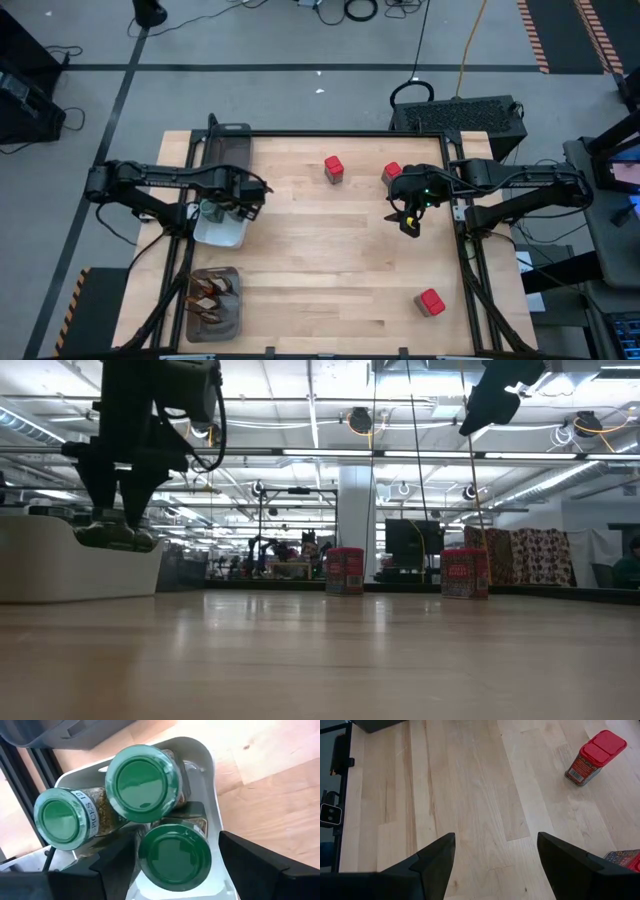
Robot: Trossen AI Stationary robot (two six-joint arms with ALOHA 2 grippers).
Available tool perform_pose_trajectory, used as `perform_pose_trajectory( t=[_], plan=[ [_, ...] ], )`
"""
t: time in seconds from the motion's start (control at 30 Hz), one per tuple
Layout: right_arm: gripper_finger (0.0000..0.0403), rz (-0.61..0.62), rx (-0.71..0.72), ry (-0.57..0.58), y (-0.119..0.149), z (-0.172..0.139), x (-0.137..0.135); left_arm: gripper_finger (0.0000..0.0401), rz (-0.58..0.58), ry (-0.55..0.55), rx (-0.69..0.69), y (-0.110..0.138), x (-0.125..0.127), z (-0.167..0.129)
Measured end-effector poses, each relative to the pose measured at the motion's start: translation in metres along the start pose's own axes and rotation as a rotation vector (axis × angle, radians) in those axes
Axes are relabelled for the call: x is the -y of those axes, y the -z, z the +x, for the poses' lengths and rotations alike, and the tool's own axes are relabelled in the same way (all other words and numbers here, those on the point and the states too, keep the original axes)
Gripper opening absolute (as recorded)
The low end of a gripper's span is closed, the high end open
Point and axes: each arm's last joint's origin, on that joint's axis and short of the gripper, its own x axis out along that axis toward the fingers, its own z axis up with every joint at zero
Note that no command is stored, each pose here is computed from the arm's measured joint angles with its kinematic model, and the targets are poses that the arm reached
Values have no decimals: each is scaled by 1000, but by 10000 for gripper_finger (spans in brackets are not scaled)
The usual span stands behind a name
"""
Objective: Sort spices by type
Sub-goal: Put the green bottle seasoning into the white bin, then put the red seasoning can into the top black bin
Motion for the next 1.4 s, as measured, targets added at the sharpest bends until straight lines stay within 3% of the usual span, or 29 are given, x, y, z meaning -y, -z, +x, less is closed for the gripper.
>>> perform_pose_trajectory(
  t=[0.43, 0.77, 1.4],
  plan=[
    [265, 0, -1, 0, 0, 0, 0, 283, -31, -42, -23, 2, -4, 0],
    [265, 0, -1, 0, 0, 0, 0, 283, -136, -71, -44, 3, -8, 8],
    [265, -4, -1, 0, 0, 0, 0, 283, -70, -61, 3, -2, -9, -9]
  ],
)
